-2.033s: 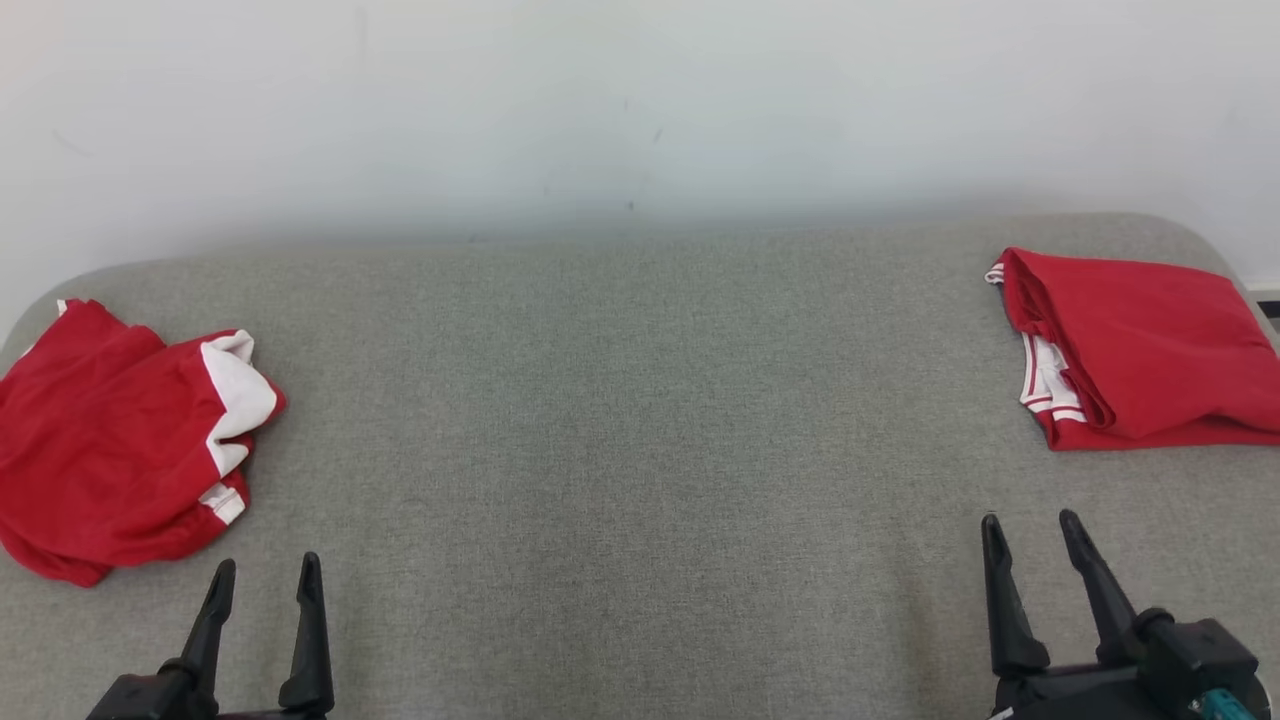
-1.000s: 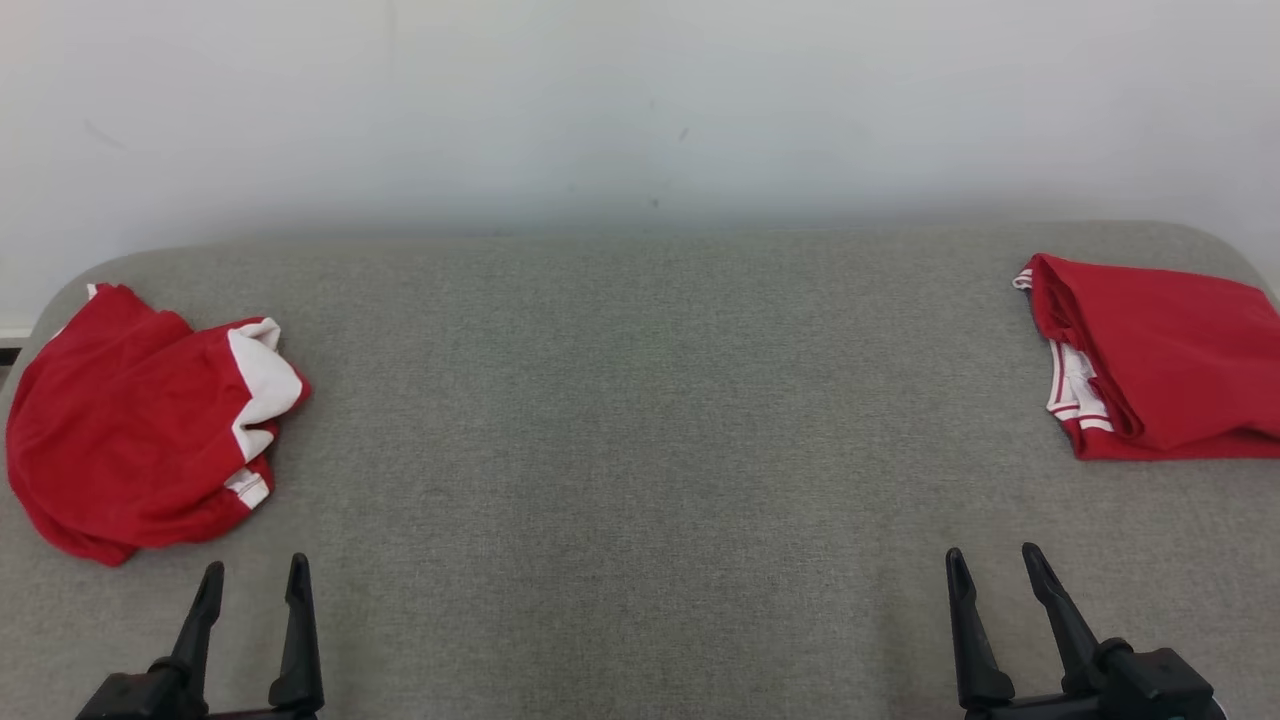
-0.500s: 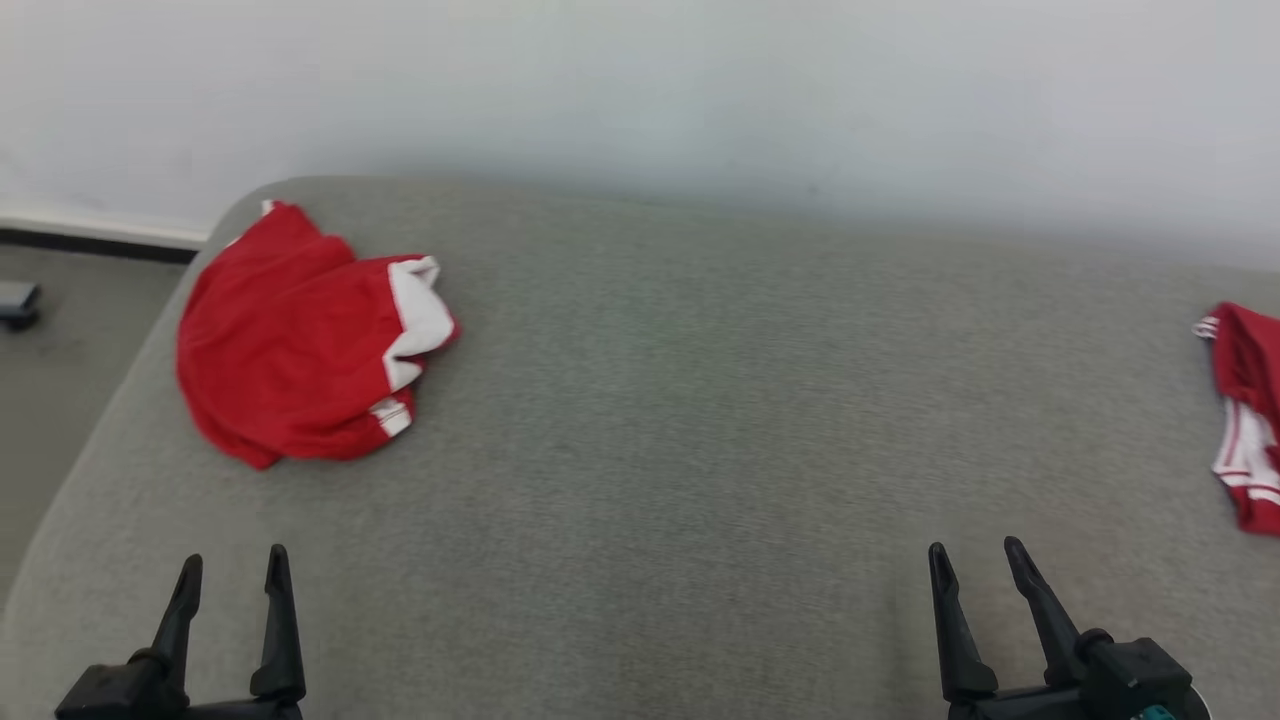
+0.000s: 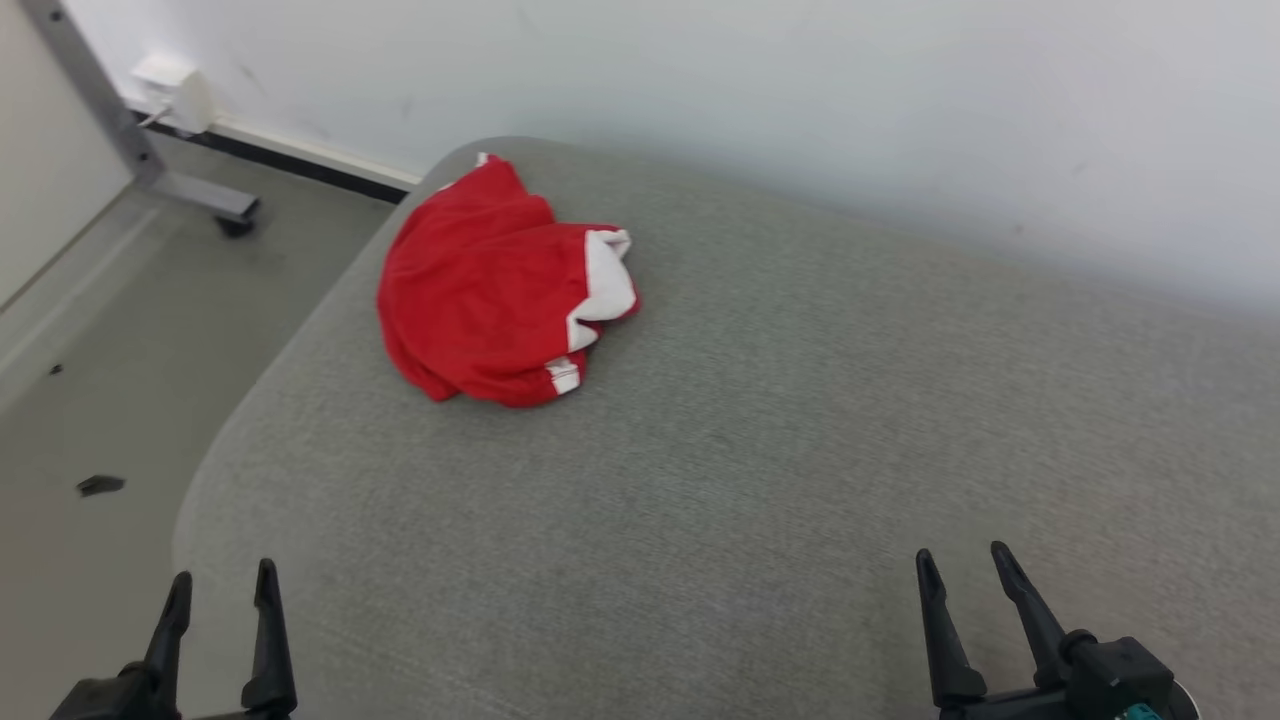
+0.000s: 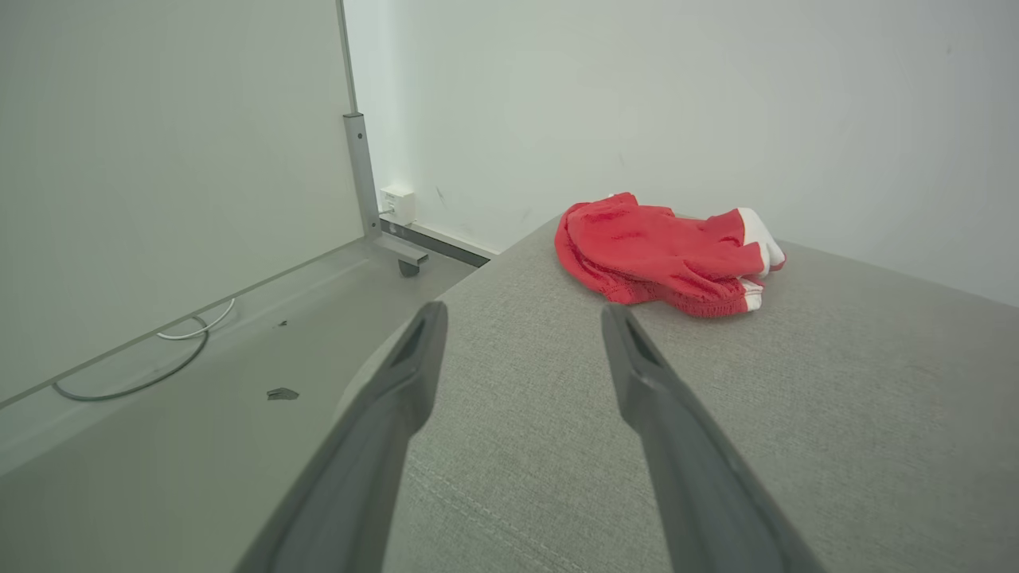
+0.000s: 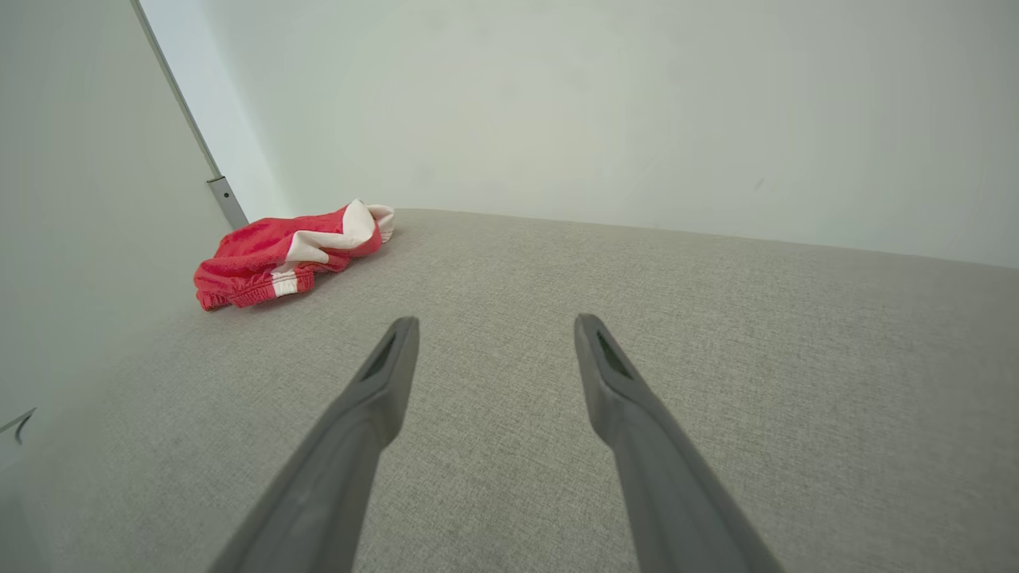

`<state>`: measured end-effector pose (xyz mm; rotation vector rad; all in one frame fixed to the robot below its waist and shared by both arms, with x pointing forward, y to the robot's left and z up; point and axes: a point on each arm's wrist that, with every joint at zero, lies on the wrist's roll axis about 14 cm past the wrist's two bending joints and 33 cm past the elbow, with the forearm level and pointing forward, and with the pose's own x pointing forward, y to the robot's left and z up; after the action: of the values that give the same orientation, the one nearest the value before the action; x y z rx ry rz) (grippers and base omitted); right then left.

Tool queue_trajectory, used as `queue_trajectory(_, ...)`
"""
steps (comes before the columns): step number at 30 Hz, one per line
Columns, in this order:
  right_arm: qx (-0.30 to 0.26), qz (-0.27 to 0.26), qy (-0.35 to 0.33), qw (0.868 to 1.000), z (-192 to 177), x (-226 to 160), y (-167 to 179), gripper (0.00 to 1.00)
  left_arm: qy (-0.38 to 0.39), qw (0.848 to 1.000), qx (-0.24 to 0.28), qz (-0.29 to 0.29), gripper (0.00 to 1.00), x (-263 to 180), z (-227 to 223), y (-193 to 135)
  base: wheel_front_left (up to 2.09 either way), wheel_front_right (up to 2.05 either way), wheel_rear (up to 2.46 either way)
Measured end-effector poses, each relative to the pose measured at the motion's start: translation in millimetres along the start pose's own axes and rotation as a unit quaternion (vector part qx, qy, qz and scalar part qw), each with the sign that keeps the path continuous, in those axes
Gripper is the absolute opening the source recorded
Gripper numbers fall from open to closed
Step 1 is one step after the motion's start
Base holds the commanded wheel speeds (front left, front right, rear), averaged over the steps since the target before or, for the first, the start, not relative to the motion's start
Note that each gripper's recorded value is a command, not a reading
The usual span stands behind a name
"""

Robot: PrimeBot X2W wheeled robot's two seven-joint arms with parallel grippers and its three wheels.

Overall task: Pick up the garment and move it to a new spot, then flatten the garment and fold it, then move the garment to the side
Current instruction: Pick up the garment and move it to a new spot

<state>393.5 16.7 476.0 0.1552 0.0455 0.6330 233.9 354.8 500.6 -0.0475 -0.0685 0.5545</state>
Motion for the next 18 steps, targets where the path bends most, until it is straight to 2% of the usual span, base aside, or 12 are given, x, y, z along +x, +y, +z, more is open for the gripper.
queue_trajectory(7,-0.002,0.039,0.004,0.999,-0.4,13.8,22.1,1.0,-0.001,0.999,-0.004,0.043,1.0,-17.9,1.4,27.3,0.0,0.0,0.0)
queue_trajectory(18,-0.003,0.017,0.003,1.0,0.1,8.4,7.4,1.0,-0.014,0.999,-0.011,0.03,1.0,-4.9,8.9,17.8,0.0,0.0,0.0)
